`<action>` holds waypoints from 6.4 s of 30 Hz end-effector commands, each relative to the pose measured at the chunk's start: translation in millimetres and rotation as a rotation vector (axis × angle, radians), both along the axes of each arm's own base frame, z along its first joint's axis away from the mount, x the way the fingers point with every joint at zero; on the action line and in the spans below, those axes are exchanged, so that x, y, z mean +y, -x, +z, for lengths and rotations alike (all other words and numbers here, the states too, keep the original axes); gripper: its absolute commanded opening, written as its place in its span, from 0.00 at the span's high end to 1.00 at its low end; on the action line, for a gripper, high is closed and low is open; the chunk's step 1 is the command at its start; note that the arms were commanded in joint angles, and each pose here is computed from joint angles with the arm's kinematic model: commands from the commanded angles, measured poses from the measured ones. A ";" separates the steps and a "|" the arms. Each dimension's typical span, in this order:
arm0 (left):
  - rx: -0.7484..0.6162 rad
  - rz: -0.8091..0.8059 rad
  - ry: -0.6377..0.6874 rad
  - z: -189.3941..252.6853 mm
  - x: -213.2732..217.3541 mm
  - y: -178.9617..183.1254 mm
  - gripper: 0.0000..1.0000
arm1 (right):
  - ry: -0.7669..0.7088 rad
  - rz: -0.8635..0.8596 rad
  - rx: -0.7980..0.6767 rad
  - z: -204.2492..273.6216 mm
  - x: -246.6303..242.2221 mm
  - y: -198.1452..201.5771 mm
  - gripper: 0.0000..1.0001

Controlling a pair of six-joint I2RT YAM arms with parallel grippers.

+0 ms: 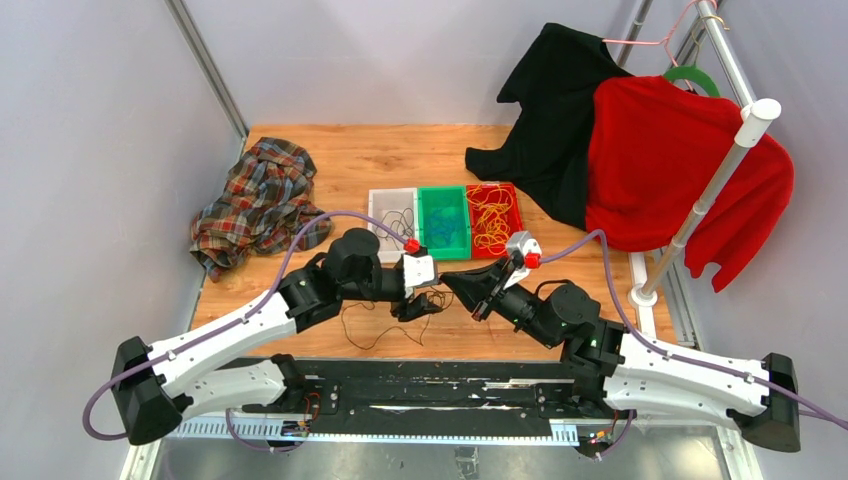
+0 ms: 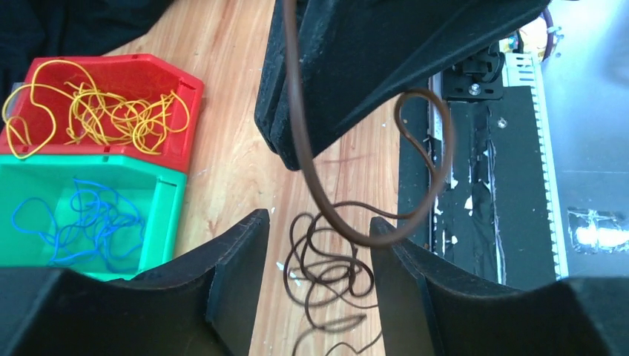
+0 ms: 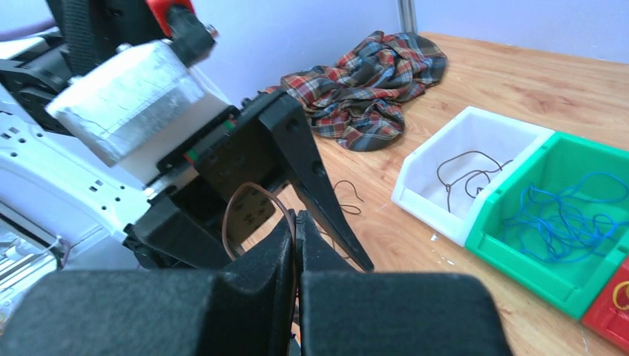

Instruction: Untangle the cables

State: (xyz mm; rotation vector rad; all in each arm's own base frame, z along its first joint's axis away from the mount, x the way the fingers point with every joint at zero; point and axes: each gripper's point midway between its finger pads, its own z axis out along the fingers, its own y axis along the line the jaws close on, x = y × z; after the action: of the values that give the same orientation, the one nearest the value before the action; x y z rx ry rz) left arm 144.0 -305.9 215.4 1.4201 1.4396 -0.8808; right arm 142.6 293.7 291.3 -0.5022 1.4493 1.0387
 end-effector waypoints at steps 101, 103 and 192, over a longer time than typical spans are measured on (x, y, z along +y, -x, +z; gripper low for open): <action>-0.161 0.019 0.407 265.7 39.1 20.8 0.99 | 0.014 -0.251 0.395 -131.4 47.2 -86.9 0.48; -0.208 0.035 0.431 288.2 45.3 21.4 1.00 | 0.054 -0.254 0.400 -147.3 42.1 -83.9 0.49; 0.315 0.119 -0.727 -162.6 73.9 -60.4 0.01 | 0.329 -0.410 0.290 -151.6 -74.2 -52.7 0.39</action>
State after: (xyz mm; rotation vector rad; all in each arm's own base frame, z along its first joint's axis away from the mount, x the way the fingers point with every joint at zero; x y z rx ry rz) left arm 184.7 -224.4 74.9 1.7820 2.1935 -0.6656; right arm 197.4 221.8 130.9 -0.2558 1.9027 0.5683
